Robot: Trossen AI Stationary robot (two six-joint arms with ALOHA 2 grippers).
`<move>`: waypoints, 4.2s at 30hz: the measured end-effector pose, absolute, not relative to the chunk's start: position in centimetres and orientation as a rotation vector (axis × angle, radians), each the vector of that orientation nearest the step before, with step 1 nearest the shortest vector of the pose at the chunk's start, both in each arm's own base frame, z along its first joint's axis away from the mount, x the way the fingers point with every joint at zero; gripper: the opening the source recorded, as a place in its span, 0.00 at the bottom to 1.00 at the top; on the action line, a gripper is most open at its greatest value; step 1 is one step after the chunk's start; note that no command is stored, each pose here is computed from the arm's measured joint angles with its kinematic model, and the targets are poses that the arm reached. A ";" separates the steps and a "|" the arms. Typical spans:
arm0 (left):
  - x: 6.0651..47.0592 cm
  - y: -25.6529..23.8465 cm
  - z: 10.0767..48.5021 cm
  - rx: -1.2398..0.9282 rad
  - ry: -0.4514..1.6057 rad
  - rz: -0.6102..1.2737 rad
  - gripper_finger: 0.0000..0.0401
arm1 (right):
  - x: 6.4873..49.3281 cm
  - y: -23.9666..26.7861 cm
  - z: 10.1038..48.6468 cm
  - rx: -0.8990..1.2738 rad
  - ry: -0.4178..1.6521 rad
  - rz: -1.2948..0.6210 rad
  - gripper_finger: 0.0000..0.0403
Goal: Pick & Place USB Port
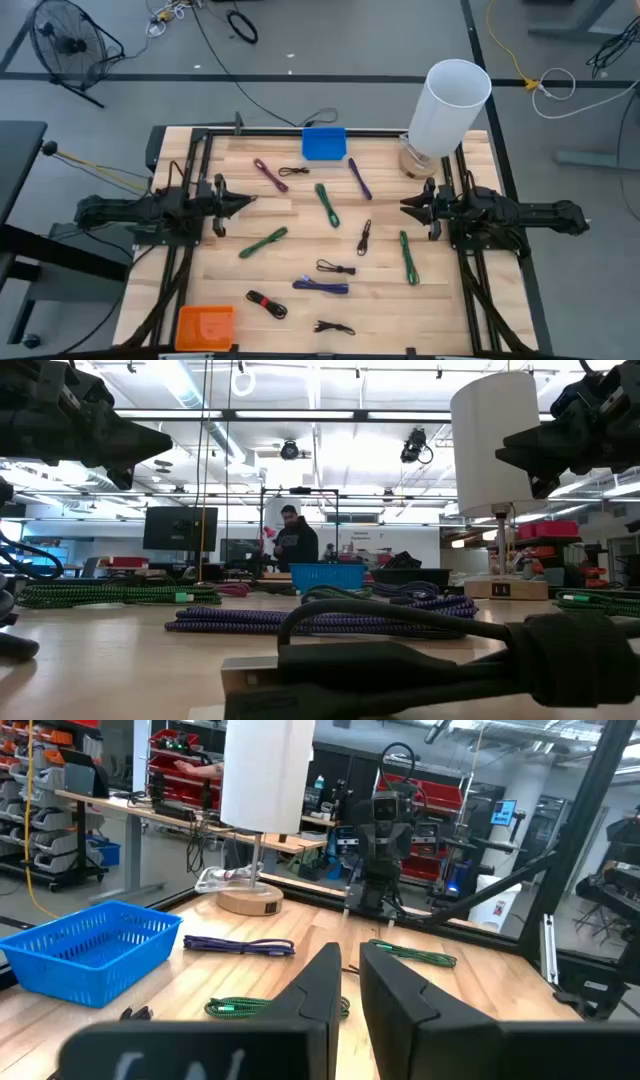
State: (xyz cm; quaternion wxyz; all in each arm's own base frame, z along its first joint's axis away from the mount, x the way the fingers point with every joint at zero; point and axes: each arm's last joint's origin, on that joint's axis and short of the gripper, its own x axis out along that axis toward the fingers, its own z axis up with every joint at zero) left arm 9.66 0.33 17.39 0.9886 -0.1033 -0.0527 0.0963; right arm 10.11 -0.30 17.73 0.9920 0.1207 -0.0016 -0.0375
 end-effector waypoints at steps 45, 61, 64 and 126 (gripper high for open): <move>9.7 0.3 17.4 -0.207 -0.106 0.194 0.11 | 10.1 -0.3 17.7 0.242 -0.003 -0.075 0.26; 9.7 0.3 17.4 -0.208 -0.106 0.193 0.11 | 10.1 -0.3 18.0 0.227 -0.029 -0.080 0.26; 9.7 0.3 17.4 -0.208 -0.106 0.193 0.11 | 10.1 -0.3 18.4 0.229 -0.076 -0.074 0.26; 9.3 0.7 18.8 -0.217 -0.264 0.292 0.11 | 29.6 -6.0 21.0 0.132 1.057 -0.774 0.51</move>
